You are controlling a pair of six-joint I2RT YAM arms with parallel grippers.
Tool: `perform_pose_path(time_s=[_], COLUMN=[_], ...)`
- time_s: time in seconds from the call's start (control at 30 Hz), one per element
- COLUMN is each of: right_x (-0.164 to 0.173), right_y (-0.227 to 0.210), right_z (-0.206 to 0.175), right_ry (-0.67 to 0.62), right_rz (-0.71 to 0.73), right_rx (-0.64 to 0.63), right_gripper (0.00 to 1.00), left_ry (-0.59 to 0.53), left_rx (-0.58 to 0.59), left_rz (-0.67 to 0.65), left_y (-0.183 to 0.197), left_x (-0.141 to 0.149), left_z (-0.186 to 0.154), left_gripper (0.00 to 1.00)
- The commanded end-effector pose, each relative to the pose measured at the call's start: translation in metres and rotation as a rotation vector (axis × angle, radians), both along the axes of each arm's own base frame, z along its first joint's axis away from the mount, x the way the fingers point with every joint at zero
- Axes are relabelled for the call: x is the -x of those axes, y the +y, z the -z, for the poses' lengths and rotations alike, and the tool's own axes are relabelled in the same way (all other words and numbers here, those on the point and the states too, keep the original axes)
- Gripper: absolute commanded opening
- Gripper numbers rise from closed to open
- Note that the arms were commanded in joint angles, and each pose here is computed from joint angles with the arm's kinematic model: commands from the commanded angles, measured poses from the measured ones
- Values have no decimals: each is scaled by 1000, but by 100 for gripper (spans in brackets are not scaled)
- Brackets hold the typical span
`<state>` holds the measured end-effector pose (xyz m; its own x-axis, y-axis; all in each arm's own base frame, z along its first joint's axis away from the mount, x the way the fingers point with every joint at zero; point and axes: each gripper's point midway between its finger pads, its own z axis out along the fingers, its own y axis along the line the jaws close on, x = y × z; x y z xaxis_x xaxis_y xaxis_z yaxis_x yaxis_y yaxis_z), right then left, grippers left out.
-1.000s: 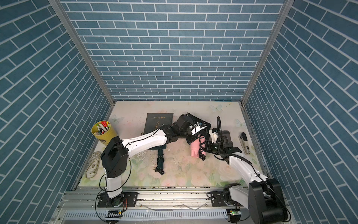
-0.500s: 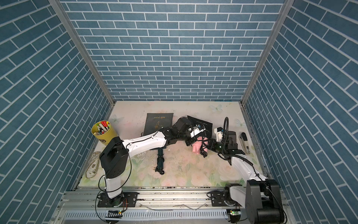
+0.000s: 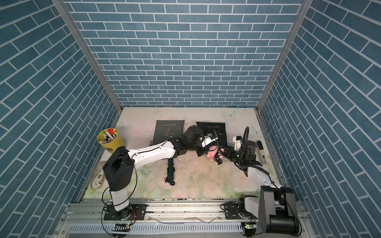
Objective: Pack away hair dryers
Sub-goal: Place the hair dryer in the drawstring bag.
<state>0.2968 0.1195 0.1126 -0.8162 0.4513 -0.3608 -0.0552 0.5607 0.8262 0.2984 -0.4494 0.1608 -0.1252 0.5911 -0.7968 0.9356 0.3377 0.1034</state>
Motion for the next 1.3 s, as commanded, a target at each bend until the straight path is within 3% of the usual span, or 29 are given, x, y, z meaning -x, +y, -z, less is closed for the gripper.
perform_pose_path(time_s=[0.0,0.6,1.27], right_x=[-12,-29,-53], right_y=[1,-13,-29], right_z=[-24,-25,-27], right_ry=[-82,-72,-58], right_rz=[11,133,283], right_rx=[-76,-168,-187], right_gripper=[0,0,0], left_ry=[20,77,190], left_rx=[10,8,59], left_rz=[9,9,64], left_y=[2,2,-25], left_x=[10,18,38], left_z=[-3,11,9], left_gripper=[0,0,0])
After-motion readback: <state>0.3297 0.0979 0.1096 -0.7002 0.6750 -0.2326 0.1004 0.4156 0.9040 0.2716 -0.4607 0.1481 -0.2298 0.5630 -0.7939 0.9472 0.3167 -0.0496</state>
